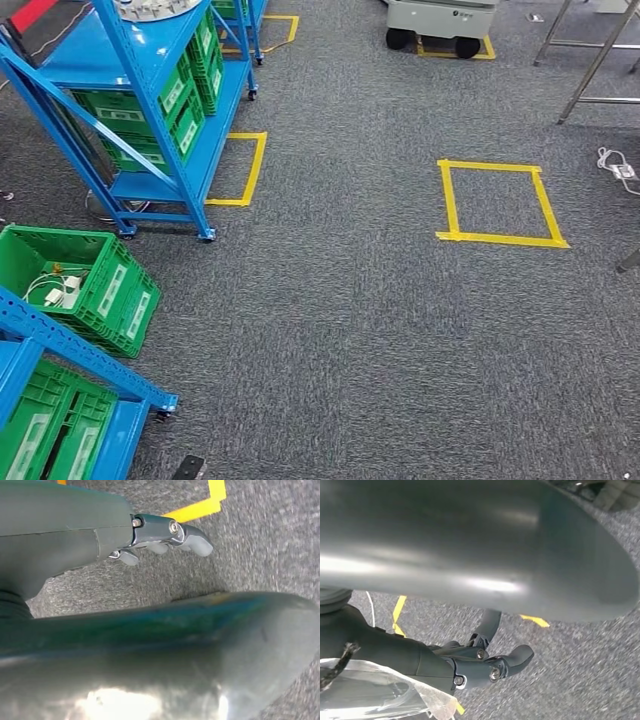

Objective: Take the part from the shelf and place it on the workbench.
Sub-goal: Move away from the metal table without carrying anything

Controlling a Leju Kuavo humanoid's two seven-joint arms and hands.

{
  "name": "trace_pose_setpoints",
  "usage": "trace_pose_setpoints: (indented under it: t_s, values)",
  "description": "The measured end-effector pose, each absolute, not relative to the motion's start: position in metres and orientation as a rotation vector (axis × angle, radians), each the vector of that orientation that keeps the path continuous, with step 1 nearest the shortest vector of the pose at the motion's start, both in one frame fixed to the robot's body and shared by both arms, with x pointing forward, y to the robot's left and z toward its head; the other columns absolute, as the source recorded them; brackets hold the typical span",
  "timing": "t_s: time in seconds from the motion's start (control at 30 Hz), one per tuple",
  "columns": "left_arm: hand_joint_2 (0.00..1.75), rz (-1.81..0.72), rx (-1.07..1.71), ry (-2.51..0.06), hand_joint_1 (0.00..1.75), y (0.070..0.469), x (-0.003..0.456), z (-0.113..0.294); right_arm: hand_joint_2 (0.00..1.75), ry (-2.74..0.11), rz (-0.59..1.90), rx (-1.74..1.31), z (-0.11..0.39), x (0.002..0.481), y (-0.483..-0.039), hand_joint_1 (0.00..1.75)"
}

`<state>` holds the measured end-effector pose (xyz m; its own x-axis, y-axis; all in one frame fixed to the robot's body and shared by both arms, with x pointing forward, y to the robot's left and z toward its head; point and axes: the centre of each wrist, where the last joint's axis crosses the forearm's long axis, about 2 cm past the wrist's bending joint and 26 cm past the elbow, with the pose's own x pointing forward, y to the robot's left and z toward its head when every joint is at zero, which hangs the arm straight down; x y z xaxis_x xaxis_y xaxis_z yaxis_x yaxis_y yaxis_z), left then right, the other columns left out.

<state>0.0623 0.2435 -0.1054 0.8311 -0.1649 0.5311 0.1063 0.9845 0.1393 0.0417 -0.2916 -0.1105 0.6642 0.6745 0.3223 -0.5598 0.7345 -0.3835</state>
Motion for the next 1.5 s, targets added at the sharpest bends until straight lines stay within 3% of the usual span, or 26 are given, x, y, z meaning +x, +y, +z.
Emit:
trace_pose_setpoints:
  t_s: [1.5]
  values:
    - [0.00,-0.145,0.136,-0.544,0.00,0.2429,0.0612,-0.1054,0.00,-0.440,0.680,-0.259,-0.1112,0.0374,-0.2918,0.00]
